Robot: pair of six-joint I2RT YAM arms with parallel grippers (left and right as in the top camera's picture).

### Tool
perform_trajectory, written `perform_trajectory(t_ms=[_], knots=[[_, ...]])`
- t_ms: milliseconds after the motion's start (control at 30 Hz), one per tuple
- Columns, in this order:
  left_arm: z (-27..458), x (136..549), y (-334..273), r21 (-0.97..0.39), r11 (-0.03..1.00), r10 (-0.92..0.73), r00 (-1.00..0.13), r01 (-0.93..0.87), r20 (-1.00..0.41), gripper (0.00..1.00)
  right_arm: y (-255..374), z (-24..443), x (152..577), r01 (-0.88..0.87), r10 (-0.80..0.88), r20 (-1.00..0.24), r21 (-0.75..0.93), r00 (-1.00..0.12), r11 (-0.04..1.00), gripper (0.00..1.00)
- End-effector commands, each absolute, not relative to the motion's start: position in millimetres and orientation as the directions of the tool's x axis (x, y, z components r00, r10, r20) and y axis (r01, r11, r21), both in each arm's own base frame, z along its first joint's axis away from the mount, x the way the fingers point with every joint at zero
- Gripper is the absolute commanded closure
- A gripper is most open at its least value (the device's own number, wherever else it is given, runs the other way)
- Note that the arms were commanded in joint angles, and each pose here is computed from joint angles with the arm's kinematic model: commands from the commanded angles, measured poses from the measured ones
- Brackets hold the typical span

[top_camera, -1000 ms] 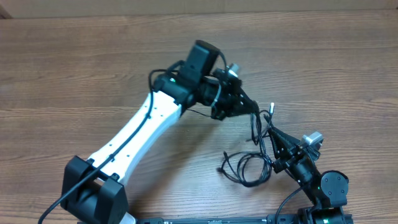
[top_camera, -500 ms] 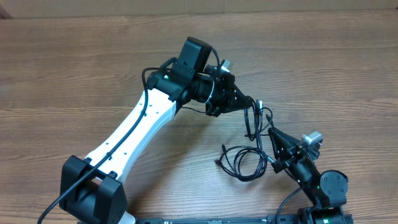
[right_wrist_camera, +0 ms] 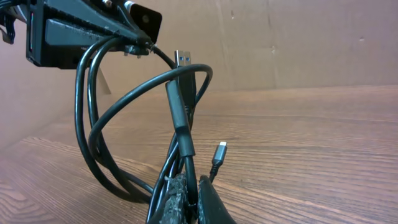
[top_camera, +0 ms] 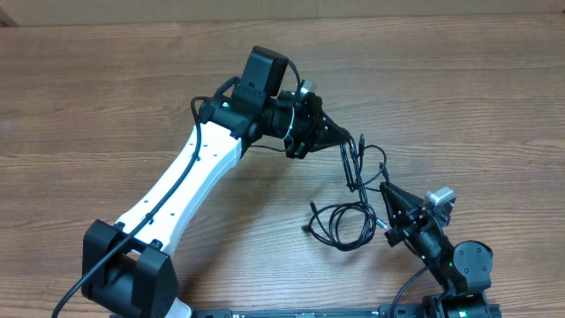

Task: Untangle cables

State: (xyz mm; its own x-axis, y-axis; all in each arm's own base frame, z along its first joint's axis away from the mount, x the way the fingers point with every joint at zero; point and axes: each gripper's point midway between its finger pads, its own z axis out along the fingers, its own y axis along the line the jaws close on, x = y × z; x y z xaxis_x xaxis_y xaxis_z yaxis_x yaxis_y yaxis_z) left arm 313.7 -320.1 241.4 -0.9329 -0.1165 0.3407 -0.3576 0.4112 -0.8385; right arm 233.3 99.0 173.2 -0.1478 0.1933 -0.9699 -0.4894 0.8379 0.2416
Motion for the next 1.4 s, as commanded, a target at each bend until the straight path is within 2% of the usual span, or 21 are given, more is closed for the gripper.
perform_trajectory(t_ms=[0,567,933,967,1000,1033,1367], knots=[[257,320,-318,-0.847,0.382,-0.144,-0.929,-0.370,0.341,0.96,96,169,234,-0.475,0.183,-0.972,0.231,-0.145,0.849,0.96],[258,322,-318,-0.851,0.375,-0.147,-0.930,-0.368,0.337,0.96,84,157,240,-0.392,0.192,-0.965,0.249,-0.178,0.885,0.96],[275,334,-320,-0.892,0.314,-0.133,-0.946,-0.324,0.297,0.96,83,157,240,-0.391,0.192,-0.965,0.249,-0.180,0.886,0.95],[275,332,-321,-0.897,0.319,-0.121,-0.952,-0.306,0.282,0.96,83,158,240,-0.392,0.192,-0.965,0.248,-0.177,0.886,0.89],[275,331,-322,-0.901,0.321,-0.109,-0.957,-0.291,0.270,0.96,84,158,240,-0.393,0.194,-0.965,0.249,-0.174,0.885,0.70],[275,328,-324,-0.904,0.324,-0.094,-0.961,-0.278,0.262,0.96,84,159,240,-0.392,0.199,-0.964,0.253,-0.174,0.884,0.00],[280,301,-342,-0.923,0.321,0.029,-0.972,-0.213,0.234,0.96,84,166,241,-0.394,0.243,-0.956,0.289,-0.163,0.872,0.00]])
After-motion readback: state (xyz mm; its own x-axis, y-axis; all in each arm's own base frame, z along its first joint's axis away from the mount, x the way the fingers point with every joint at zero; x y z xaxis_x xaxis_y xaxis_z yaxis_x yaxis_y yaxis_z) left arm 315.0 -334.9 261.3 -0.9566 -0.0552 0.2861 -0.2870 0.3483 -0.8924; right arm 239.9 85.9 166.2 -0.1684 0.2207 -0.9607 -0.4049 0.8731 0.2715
